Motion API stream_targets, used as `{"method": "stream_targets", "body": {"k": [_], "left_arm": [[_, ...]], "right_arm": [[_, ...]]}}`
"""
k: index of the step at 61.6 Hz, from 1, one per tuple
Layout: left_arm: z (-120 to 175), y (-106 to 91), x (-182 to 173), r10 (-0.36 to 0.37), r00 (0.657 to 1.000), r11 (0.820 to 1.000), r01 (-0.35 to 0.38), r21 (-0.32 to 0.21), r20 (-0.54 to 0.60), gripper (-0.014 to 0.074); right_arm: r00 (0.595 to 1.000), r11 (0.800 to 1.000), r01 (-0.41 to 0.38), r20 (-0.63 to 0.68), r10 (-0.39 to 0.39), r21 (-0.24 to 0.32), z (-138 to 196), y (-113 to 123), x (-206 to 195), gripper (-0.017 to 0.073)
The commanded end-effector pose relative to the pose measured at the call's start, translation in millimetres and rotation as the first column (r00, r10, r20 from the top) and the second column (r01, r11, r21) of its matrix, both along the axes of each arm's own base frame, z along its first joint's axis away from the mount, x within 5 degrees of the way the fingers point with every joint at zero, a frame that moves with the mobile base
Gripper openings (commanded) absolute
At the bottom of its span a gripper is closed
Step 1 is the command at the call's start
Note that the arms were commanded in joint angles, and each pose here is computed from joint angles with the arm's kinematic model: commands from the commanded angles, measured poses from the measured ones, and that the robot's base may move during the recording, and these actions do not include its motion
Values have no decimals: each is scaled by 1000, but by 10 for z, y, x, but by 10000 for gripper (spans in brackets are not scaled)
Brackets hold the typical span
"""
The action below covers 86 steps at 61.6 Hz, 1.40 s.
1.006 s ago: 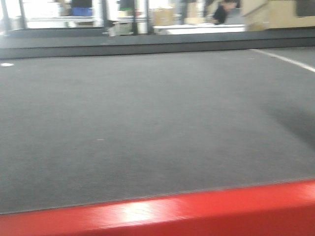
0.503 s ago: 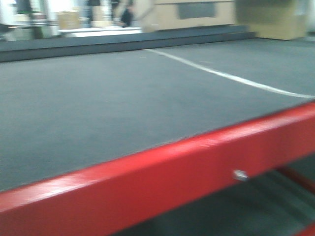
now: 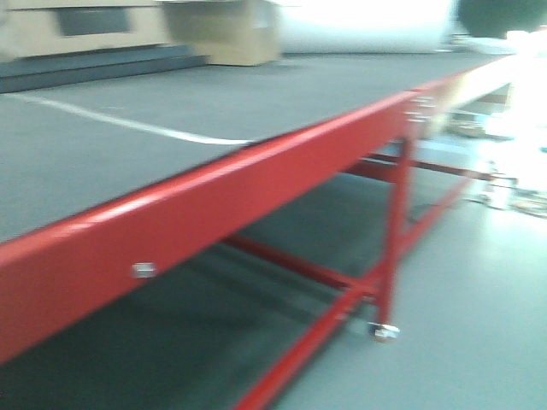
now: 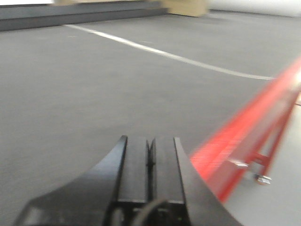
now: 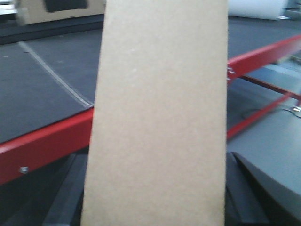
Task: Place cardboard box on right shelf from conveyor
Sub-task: 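Drive the base away from the conveyor toward the steel shelf rack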
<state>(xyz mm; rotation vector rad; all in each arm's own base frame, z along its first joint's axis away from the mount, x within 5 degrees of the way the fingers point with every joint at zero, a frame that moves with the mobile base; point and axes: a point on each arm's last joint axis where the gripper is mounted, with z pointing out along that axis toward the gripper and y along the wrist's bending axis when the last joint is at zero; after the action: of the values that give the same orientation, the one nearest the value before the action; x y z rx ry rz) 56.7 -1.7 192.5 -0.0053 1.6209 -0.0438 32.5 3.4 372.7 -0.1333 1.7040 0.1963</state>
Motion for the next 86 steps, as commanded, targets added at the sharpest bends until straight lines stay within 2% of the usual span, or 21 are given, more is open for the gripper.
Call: {"method": "stream_targets", "body": {"k": [1,86], "left_arm": [[61,7,-7,9,996,1000,-8,-8,93,-116],[56,7,-8,9,996,1000,-8,-8,93,-116]], "right_arm": [[992,1000,2,123,-3,8,175,-1,0,206],[992,1000,2,124,-3,9,175,-2,-3,206]]}}
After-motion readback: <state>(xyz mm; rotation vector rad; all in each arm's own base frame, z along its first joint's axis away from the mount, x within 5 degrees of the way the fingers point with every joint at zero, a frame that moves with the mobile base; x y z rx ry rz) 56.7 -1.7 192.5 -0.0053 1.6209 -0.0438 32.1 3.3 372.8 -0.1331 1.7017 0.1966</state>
